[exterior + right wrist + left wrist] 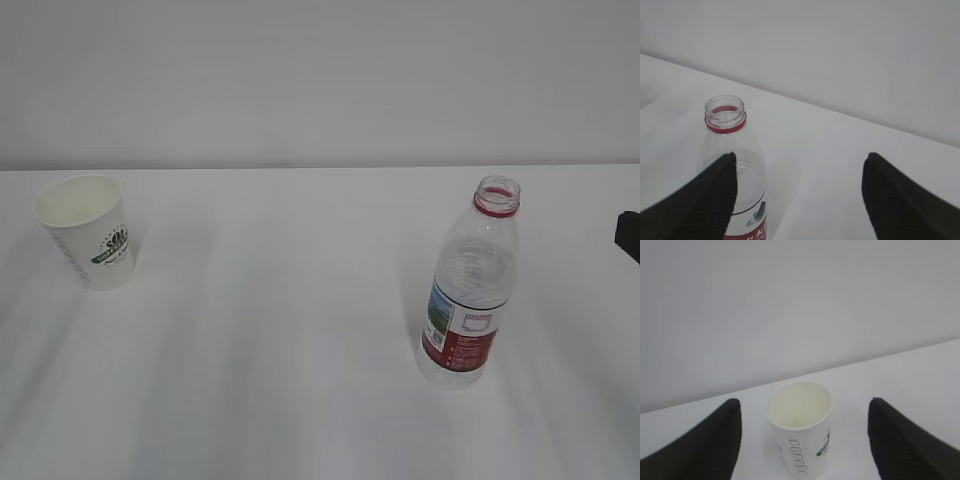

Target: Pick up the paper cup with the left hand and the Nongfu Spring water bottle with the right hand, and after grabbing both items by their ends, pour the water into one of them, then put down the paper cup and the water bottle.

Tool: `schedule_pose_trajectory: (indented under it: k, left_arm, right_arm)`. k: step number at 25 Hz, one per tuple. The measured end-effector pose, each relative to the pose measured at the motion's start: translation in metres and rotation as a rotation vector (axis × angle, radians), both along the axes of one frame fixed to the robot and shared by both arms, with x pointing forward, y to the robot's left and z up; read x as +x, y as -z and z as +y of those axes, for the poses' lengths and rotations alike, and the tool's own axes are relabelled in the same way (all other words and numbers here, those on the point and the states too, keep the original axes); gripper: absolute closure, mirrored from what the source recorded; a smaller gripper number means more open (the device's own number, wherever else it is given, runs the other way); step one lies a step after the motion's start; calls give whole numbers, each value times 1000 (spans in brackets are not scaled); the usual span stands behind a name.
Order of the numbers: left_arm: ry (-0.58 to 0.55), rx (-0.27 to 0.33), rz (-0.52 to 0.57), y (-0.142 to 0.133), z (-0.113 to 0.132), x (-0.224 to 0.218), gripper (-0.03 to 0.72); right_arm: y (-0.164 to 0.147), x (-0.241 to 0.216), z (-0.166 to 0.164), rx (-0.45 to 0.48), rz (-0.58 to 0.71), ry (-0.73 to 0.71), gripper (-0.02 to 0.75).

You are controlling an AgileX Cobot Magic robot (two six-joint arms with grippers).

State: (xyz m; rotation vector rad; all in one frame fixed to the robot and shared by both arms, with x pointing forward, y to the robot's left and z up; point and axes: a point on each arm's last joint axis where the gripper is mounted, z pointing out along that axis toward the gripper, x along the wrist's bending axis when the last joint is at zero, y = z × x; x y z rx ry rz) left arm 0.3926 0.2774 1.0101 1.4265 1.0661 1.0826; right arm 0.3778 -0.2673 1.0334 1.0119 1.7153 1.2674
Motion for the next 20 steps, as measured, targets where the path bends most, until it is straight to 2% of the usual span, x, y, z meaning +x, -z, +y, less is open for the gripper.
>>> schedule_pose_trajectory:
  k: [6, 20]
  left_arm:
    - [10, -2, 35, 9, -2, 9, 124]
    - [31, -47, 37, 24, -6, 29, 148]
  right_arm:
    - [0, 0, 0, 0, 0, 0, 150]
    - [0, 0, 0, 0, 0, 0, 150]
